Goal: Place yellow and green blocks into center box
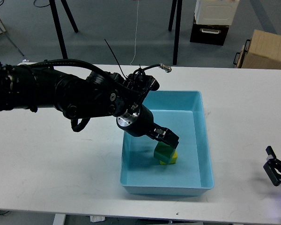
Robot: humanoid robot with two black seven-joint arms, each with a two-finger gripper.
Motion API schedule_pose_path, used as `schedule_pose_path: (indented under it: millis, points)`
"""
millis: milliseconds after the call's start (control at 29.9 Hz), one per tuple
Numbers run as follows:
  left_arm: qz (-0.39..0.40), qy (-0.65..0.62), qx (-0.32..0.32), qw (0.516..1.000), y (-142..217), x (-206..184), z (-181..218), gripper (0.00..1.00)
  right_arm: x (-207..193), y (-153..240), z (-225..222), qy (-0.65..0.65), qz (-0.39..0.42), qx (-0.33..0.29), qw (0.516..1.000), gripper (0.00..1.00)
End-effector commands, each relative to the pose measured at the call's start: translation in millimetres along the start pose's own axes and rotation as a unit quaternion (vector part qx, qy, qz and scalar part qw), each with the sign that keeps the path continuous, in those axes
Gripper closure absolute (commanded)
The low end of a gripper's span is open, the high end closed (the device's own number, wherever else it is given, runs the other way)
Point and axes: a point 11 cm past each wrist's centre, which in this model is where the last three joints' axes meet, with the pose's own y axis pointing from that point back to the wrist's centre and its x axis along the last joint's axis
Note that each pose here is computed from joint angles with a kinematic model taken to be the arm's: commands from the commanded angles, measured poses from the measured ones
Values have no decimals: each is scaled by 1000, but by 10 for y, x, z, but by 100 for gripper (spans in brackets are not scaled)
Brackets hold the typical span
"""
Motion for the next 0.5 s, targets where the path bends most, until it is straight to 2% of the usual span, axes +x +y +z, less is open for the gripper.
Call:
schedule_pose_path:
  millis: [0,67,234,334,401,468]
  points:
    - [60,0,-21,998,160,380,137,7,-11,-11,-8,1,-2,0,1000,0]
    - [99,18,-64,993,237,589,317,7,-44,-44,-29,7,-5,-3,1000,0]
    - [181,114,-250,944,463,953,858,7,-161,-176,-82,22,-22,-9,999,0]
    - [244,164,-316,902,902,1195,752,7,-235,-275,-97,30,-34,-14,999,0]
    - [283,207,-346,870,1124,1278,516,7,-292,-352,-97,33,-44,-17,998,0]
    - [345,253,-385,818,1501,1428,213,7,-350,-431,-107,38,-54,-19,998,0]
